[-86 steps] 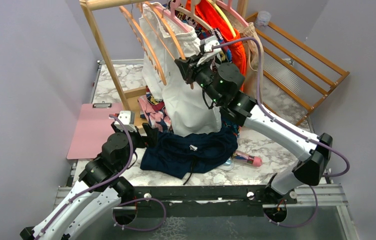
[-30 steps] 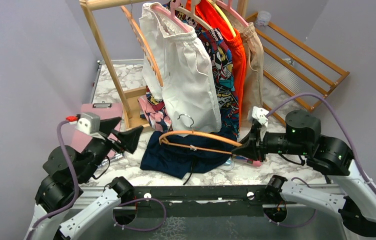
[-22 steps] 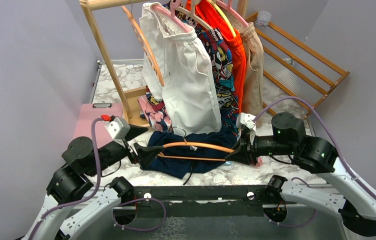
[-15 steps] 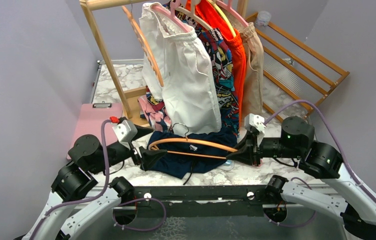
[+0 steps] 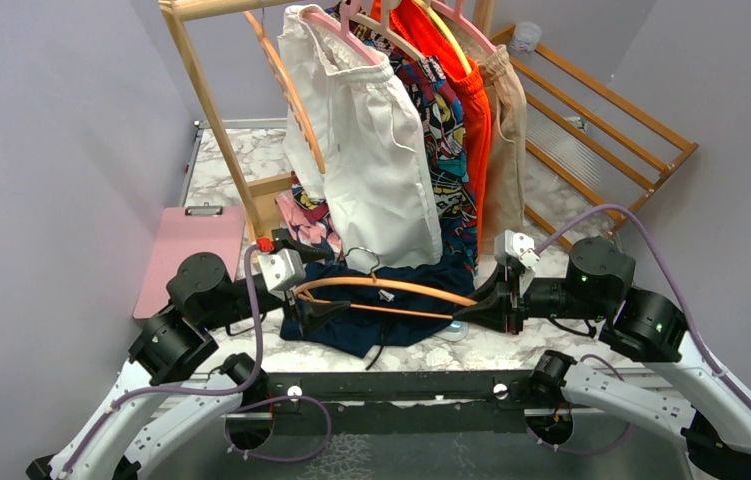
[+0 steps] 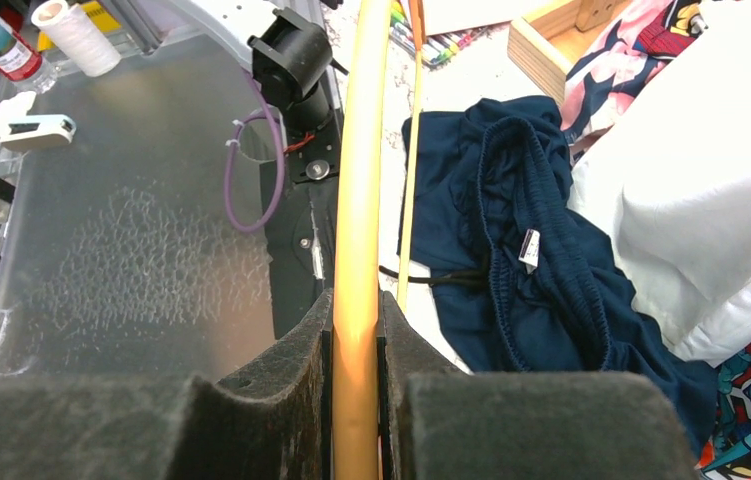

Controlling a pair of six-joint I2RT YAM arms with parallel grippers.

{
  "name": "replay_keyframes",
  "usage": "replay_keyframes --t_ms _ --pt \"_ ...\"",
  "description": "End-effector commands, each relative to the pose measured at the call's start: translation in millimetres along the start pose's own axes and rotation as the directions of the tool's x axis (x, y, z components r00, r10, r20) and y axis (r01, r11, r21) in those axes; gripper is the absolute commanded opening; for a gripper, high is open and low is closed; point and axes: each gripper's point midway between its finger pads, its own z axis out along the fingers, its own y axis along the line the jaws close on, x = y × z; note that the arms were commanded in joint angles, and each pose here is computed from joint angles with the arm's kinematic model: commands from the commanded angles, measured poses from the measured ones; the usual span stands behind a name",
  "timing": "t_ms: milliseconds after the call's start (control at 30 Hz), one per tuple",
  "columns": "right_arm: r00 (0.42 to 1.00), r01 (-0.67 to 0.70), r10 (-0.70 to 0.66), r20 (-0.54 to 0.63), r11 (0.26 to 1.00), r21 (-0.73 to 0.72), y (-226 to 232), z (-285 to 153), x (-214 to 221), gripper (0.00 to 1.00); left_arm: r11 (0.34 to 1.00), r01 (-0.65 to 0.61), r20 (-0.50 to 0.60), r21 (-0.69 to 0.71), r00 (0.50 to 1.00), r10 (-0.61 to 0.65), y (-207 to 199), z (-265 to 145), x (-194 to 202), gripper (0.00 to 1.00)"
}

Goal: Place the shorts on the hanger
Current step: Pick up the hanger from the clothesline.

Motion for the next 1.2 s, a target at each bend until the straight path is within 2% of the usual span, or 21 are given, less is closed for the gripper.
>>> replay_keyframes --t_ms 0,267,500,700,833,1167 --pt "0.997 0.027 -0.025 0.069 0.999 -0.03 7 -2 -14 0.01 0.993 -0.112 0.056 0.028 0.992 0.111 4 11 -10 0.94" --pt "0.998 0.022 -0.018 0.059 0.998 -0.064 11 1 -10 0.01 0.985 -0.169 0.042 0.027 0.985 0.168 12 23 -1 0.91" --pt "0.997 0.054 -0.051 0.066 0.997 -0.049 12 -7 -14 0.01 0.956 -0.112 0.035 0.271 0.994 0.106 -26 29 6 0.81" --pt "0.996 0.069 -0.067 0.058 0.997 -0.031 10 -10 -12 0.01 0.918 -0.076 0.027 0.39 0.997 0.071 -44 29 6 0.62" --pt "0.996 0.072 -0.07 0.06 0.997 -0.023 7 -8 -10 0.01 0.912 -0.068 0.019 0.404 0.998 0.066 -45 31 9 0.55" --pt "0.997 0.075 -0.075 0.034 0.997 -0.026 4 -4 -7 0.01 0.913 -0.078 0.024 0.399 0.997 0.074 -44 31 8 0.05"
